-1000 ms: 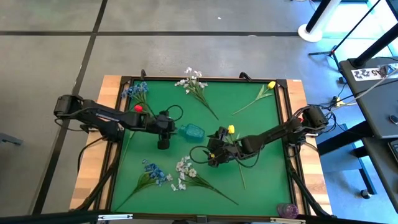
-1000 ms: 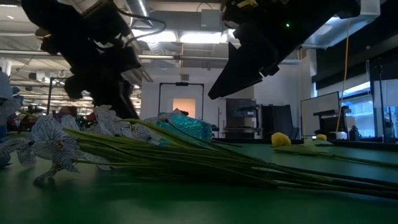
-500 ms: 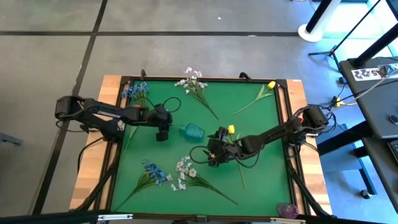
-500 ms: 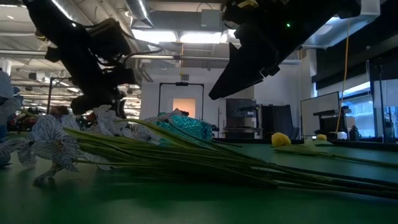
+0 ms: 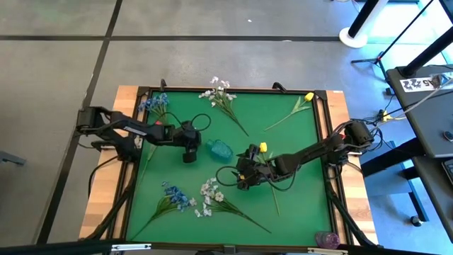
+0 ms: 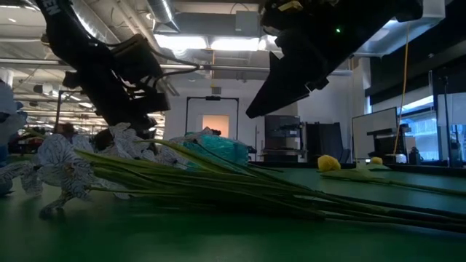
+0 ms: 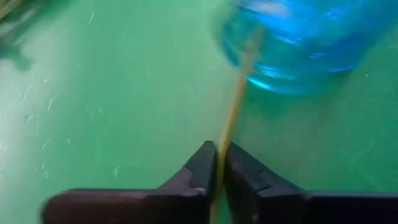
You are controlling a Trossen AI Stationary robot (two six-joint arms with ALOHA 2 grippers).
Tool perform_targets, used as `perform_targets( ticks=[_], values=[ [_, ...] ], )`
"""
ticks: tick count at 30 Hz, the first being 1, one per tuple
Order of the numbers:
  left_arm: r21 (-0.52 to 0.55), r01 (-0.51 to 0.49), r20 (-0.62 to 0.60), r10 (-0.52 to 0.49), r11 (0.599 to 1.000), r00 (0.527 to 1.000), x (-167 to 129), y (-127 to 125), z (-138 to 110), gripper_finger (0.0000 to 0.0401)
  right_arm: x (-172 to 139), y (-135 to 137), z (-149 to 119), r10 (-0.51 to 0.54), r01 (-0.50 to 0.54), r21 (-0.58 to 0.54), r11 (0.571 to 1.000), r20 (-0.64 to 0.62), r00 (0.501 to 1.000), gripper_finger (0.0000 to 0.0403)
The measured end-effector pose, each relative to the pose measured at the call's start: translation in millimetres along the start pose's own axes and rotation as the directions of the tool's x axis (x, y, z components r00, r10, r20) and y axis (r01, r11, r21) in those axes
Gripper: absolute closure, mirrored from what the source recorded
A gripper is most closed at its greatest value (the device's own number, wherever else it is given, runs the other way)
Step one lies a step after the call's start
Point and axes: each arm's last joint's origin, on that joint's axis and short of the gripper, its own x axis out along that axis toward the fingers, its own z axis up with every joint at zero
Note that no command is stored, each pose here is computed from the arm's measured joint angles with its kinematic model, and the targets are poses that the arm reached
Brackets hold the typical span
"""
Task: Sort flowers into vase by color
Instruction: Adjust the blue vase
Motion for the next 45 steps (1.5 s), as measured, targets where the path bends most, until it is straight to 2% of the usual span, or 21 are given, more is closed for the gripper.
perform_targets(
  ticks=[5, 11, 19, 29, 36, 41, 45],
  values=[
    [0.012, 0.009, 0.105, -0.010, 1.000, 0.994, -3, -8, 11, 0.0392, 3, -5, 3, 0.003, -0.003, 0.023, 1.000, 0.006, 1.000, 0.0065],
    [0.068, 0.033, 0.137, -0.042, 0.997, 0.990, -7, -21, 22, 0.0397, 11, -16, 5, 0.040, -0.039, 0.065, 0.997, -0.022, 0.999, 0.0065],
    [0.145, 0.080, 0.104, -0.095, 0.986, 0.990, -16, -36, 42, 0.0397, 18, -28, 7, 0.092, -0.090, 0.035, 0.995, -0.057, 0.994, 0.0065],
    [0.173, 0.085, 0.060, -0.097, 0.981, 0.993, -7, -40, 57, 0.0397, 28, -51, 4, 0.033, -0.040, -0.049, 0.998, -0.136, 0.990, 0.0065],
    [0.210, 0.083, 0.057, -0.097, 0.974, 0.994, 1, -44, 74, 0.0397, 39, -69, 5, 0.097, -0.103, -0.026, 0.994, -0.175, 0.980, 0.0065],
    [0.218, 0.127, 0.070, -0.145, 0.968, 0.987, -2, -48, 81, 0.0397, 60, -81, -5, 0.163, -0.159, 0.037, 0.987, -0.231, 0.959, 0.0065],
    [0.231, 0.143, 0.068, -0.162, 0.962, 0.984, -4, -52, 82, 0.0397, 79, -78, -15, 0.189, -0.182, 0.050, 0.982, -0.243, 0.952, 0.0065]
  ],
)
